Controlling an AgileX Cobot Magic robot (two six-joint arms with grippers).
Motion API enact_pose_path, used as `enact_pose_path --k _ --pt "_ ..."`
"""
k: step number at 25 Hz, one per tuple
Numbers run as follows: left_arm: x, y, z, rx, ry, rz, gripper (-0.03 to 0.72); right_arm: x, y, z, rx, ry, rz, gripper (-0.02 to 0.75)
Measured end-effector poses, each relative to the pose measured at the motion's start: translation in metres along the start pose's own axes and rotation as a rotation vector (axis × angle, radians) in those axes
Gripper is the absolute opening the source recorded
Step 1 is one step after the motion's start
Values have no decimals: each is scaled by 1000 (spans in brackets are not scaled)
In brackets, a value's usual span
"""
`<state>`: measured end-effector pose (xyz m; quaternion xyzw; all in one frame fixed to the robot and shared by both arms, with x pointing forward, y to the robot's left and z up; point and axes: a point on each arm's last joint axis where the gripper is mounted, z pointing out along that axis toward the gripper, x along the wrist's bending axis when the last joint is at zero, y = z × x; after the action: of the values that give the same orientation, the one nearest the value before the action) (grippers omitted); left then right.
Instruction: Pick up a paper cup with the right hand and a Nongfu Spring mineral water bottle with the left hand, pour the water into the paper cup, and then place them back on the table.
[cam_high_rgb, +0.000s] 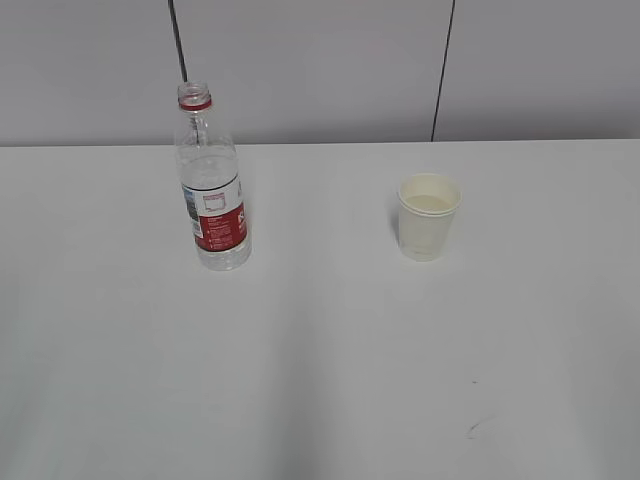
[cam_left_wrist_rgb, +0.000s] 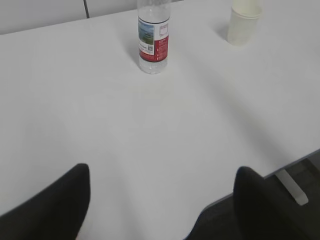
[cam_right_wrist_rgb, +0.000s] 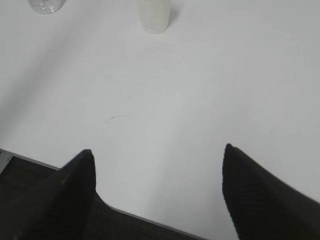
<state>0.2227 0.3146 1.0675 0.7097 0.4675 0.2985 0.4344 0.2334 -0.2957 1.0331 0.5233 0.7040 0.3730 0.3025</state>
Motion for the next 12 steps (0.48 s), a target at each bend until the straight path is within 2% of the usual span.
enact_pose_path --k 12 --pt "-1 -1 8 -28 -6 6 529 -3 -1 7 -24 -28 -12 582"
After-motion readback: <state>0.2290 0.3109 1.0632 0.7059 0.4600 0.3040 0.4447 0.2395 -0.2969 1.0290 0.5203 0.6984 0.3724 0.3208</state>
